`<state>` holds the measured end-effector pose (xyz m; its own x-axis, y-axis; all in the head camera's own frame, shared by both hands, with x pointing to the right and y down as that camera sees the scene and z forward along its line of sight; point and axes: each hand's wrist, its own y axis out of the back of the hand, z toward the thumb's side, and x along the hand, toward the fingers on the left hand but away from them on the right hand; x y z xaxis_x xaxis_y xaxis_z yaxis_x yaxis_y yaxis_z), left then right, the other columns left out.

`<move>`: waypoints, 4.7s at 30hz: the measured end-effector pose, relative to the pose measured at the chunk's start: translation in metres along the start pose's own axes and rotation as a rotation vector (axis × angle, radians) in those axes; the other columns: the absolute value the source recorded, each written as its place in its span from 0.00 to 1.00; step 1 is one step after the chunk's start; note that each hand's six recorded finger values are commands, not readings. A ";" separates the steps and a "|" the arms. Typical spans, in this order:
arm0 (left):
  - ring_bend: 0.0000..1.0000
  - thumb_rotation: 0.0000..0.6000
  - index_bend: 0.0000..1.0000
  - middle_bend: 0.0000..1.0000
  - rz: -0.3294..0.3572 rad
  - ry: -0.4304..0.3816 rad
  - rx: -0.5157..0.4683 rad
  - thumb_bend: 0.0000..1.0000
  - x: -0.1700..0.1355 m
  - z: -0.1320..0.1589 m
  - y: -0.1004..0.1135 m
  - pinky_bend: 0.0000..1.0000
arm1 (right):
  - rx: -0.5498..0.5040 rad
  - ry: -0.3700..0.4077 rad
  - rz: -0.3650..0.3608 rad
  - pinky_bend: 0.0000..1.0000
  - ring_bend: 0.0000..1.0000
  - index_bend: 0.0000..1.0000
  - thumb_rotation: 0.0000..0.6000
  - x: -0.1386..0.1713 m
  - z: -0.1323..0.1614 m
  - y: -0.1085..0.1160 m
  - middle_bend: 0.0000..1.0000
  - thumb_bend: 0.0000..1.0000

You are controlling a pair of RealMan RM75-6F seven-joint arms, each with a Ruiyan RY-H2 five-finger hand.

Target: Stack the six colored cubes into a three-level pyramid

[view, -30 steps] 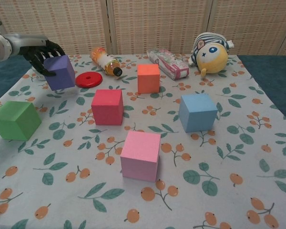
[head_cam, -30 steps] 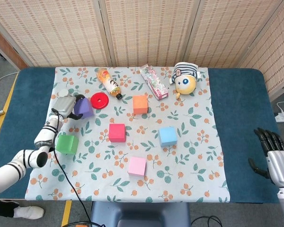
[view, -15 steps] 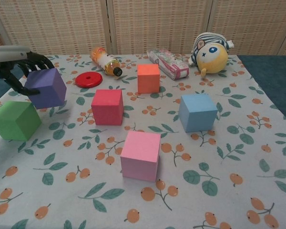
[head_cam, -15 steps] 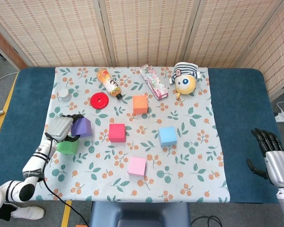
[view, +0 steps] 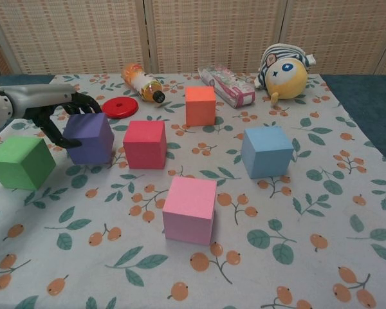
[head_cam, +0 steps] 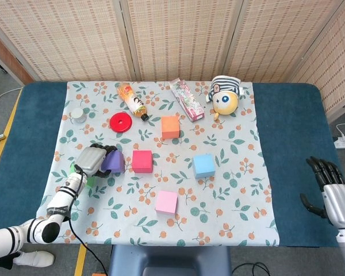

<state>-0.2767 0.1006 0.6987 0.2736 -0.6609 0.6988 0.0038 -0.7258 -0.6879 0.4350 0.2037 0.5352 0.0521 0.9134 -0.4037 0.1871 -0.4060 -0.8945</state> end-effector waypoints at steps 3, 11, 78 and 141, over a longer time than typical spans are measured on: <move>0.23 1.00 0.31 0.40 -0.010 -0.009 0.014 0.35 0.005 0.004 -0.002 0.16 | 0.000 -0.003 0.001 0.06 0.00 0.00 1.00 0.000 -0.001 0.000 0.05 0.00; 0.22 1.00 0.31 0.39 -0.031 -0.023 0.021 0.35 0.015 0.009 -0.004 0.13 | -0.001 -0.011 0.000 0.06 0.00 0.00 1.00 0.001 -0.003 0.000 0.05 0.00; 0.20 1.00 0.30 0.36 -0.110 -0.092 0.001 0.35 0.039 0.029 -0.004 0.10 | 0.001 -0.054 -0.004 0.06 0.00 0.00 1.00 0.007 -0.014 0.000 0.05 0.00; 0.00 1.00 0.13 0.10 0.157 0.073 -0.068 0.36 -0.068 -0.063 0.039 0.05 | -0.055 0.230 0.266 0.08 0.00 0.01 1.00 -0.095 0.061 -0.026 0.09 0.00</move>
<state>-0.3556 0.1055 0.6367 0.1951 -0.7773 0.5981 -0.0996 -0.6224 -0.7763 0.3657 0.1259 0.5851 0.3244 0.7611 -0.5617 0.1899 -0.6341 -0.7496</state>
